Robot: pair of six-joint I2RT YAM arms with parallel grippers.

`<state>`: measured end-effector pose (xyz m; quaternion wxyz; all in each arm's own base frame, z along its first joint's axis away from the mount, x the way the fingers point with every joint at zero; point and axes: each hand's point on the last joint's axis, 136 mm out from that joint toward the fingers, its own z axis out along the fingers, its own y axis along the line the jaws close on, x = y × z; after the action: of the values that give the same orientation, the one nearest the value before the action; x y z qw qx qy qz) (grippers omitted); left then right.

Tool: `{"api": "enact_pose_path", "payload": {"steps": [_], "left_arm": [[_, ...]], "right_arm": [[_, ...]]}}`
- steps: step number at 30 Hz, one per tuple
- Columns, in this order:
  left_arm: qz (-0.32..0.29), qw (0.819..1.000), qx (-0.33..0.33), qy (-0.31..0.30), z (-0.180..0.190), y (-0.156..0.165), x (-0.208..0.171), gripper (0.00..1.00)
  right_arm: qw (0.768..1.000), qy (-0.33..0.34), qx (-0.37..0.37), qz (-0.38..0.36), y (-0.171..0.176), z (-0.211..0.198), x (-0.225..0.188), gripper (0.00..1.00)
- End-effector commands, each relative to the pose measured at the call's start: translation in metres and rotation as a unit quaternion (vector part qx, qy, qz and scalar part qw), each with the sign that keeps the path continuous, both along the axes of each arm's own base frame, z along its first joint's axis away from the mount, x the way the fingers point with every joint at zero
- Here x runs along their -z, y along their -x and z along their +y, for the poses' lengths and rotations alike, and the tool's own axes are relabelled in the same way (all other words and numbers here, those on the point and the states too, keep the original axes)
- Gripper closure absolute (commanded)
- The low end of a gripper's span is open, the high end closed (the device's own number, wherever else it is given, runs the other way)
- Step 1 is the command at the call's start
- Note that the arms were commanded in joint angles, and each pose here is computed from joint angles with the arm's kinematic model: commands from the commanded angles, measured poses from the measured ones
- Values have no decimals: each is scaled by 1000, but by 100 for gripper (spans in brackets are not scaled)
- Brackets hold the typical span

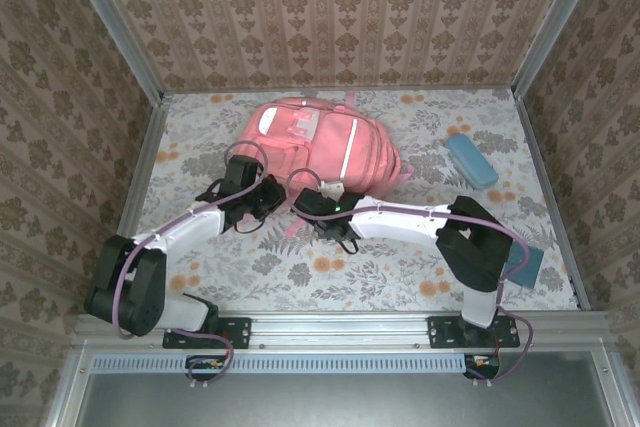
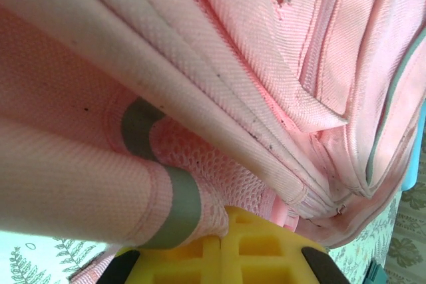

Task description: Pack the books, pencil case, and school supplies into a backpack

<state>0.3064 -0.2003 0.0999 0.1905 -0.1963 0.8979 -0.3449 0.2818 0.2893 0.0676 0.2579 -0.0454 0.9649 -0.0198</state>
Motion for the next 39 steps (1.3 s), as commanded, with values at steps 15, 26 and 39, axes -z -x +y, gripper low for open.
{"api": "enact_pose_path", "payload": {"steps": [15, 26, 39], "left_arm": [[-41, 999, 31, 10, -18, -1, -33, 100], [-33, 999, 16, -5, -11, -1, -27, 100], [-26, 999, -7, -46, 9, -3, -18, 100]], "right_arm": [[996, 64, 34, -57, -49, -15, -3, 63], [993, 87, 45, -59, -48, -36, -2, 90], [992, 113, 32, -46, -36, -85, 2, 92]]}}
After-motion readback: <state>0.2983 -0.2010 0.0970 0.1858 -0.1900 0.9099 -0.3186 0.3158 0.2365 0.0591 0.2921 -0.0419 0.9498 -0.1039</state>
